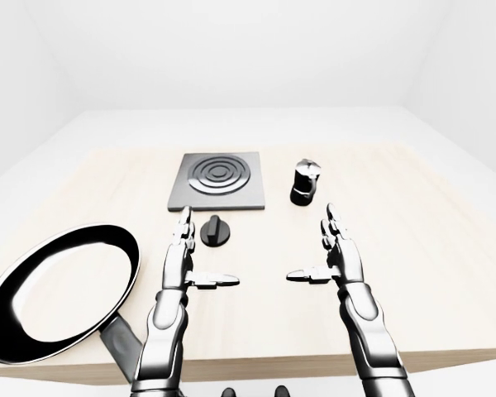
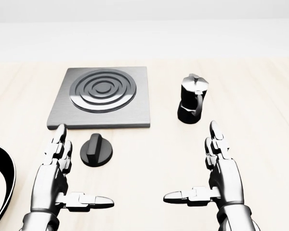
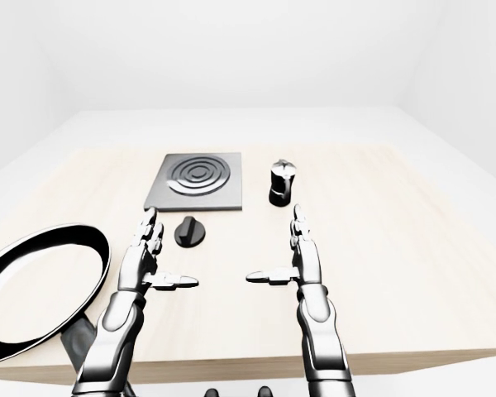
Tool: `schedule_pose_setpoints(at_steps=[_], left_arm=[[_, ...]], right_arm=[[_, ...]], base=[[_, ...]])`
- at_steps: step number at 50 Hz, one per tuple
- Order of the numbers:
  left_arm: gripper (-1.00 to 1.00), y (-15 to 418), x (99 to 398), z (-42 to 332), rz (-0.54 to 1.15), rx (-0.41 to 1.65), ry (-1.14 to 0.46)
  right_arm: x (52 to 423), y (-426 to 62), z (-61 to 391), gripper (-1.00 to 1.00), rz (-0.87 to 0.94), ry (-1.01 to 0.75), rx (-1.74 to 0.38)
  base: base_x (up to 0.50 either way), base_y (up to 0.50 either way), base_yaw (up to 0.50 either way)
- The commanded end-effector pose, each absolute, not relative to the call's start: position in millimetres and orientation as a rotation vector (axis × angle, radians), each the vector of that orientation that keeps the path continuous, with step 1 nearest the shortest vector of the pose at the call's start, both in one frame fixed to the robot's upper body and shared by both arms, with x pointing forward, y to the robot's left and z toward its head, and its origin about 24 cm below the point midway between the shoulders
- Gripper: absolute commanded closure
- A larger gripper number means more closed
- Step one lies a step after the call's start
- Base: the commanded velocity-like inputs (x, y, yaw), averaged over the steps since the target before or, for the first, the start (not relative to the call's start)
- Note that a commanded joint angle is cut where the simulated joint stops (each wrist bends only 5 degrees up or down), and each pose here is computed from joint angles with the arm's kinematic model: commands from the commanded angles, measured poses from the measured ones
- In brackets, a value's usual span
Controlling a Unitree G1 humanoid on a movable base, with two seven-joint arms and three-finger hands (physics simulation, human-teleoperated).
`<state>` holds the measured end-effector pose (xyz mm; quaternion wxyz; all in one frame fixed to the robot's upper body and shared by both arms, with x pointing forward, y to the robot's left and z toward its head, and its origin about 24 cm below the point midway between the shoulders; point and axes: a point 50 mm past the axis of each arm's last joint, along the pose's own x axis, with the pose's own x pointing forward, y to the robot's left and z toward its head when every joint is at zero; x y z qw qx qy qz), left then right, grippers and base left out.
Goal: Turn on the stove.
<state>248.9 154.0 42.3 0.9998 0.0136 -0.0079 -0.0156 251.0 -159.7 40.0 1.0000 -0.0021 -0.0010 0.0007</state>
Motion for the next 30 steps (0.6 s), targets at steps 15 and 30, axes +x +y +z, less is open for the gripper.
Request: schedule_pose_setpoints(at_steps=[15, 30], left_arm=[[-1.0, 152, 249, 40, -0.043, 0.029, -0.007], [-1.0, 151, 254, 22, -0.052, 0.037, 0.033]], right_arm=[[250, -159, 39, -1.0, 0.003, 0.0, -0.008], [250, -159, 37, -1.0, 0.011, 0.006, -0.006]], base=[[0.27, 0.0, 0.0], [0.0, 0.0, 0.0]])
